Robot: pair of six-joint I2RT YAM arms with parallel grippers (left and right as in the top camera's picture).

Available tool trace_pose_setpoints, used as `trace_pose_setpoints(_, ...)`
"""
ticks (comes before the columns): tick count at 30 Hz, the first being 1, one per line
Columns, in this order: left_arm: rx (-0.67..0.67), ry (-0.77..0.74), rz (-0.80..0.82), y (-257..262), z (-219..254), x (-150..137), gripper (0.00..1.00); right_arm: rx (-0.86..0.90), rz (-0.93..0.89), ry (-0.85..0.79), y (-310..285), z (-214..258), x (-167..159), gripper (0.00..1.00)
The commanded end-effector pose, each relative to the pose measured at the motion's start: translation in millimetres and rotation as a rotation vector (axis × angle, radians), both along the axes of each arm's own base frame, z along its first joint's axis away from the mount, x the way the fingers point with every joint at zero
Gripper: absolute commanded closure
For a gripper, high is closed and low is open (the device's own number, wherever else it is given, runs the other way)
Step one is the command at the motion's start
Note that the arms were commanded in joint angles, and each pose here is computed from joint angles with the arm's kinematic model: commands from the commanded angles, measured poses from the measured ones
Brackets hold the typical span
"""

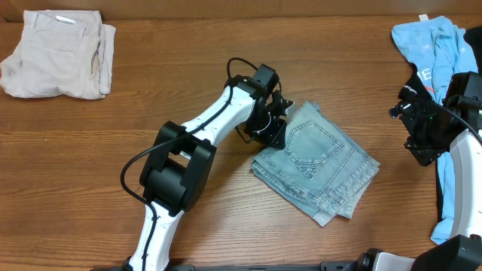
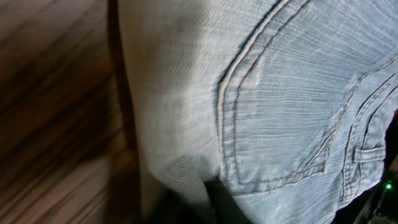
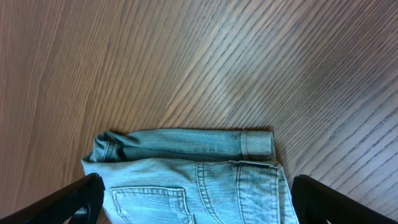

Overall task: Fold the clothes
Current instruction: 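Carry the folded shorts with the left gripper onto the beige pants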

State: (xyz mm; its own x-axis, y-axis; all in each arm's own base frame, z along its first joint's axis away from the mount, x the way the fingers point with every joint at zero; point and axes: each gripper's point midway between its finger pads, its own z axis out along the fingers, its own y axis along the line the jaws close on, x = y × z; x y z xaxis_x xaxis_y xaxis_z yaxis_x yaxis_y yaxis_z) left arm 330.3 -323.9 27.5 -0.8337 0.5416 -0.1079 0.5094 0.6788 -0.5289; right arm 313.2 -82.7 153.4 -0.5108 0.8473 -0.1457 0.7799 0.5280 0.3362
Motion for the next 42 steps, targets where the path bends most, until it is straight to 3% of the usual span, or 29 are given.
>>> trace_pose_setpoints(1, 0.037, 0.039, -0.004, -10.5, -11.3, -17.7, 0.96, -0.01, 0.003, -0.037, -2.2, 10.9, 5.9, 0.0)
trace_pose_setpoints(6, 0.174, 0.004, 0.128, 13.1, -21.9, 2.6, 0.96, -0.01, 0.003, -0.037, -2.2, 10.9, 5.9, 0.0)
trace_pose_setpoints(14, 0.329, -0.074, 0.423, 105.4, -9.3, 80.2, 0.96, -0.009, 0.003, -0.037, -2.1, 10.9, 5.9, 0.0)
trace_pose_setpoints(19, 0.436, -0.146, 0.566, 181.9, 31.6, 124.0, 0.96, -0.009, 0.003, -0.037, -2.1, 10.9, 5.9, 0.0)
trace_pose_setpoints(26, 0.474, -0.297, 0.76, 266.3, 110.7, 171.9, 0.96, -0.01, 0.003, -0.037, -2.2, 10.9, 5.9, 0.0)
trace_pose_setpoints(32, 0.521, -0.454, 0.936, 340.4, 163.1, 199.1, 0.96, -0.01, 0.003, -0.037, -2.2, 10.9, 5.9, 0.0)
trace_pose_setpoints(42, 0.665, -0.627, 1.115, 445.8, 192.8, 216.1, 0.96, -0.01, 0.003, -0.037, -2.2, 11.0, 6.0, 0.0)
